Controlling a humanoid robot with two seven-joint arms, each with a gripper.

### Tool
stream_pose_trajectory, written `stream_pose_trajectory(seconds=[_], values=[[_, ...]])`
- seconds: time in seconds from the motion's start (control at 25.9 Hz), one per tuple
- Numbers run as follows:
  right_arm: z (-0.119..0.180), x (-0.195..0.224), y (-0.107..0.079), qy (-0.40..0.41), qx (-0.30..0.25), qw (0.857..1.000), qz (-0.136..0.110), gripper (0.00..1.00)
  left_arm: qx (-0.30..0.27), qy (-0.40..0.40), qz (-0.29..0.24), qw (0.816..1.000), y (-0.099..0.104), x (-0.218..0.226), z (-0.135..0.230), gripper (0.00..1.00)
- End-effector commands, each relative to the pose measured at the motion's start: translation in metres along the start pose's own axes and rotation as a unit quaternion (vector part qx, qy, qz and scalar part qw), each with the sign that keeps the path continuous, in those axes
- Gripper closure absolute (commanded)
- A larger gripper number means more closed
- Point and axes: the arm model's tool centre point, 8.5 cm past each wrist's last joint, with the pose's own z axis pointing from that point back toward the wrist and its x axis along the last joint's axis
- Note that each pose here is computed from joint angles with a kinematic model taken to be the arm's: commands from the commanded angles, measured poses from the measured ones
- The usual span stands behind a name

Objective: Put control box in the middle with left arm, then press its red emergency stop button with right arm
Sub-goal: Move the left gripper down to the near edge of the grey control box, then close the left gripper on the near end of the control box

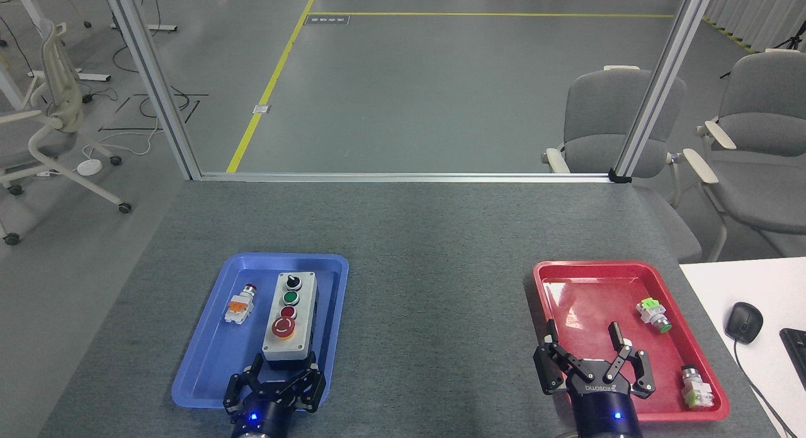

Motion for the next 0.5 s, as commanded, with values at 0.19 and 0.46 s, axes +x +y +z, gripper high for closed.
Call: stream_pose_trajectory(seconds=[0.19,0.46], values=[[-0.001,0.001,0.0,0.0,0.0,1.0,0.005,0.01,0.005,0.001,0.003,1.0,0.008,0.0,-0.01,0.01],[-0.001,0.004,0.0,0.001,0.0,1.0,0.008,0.01,0.005,0.005,0.002,1.0,0.017,-0.002,-0.032,0.01]])
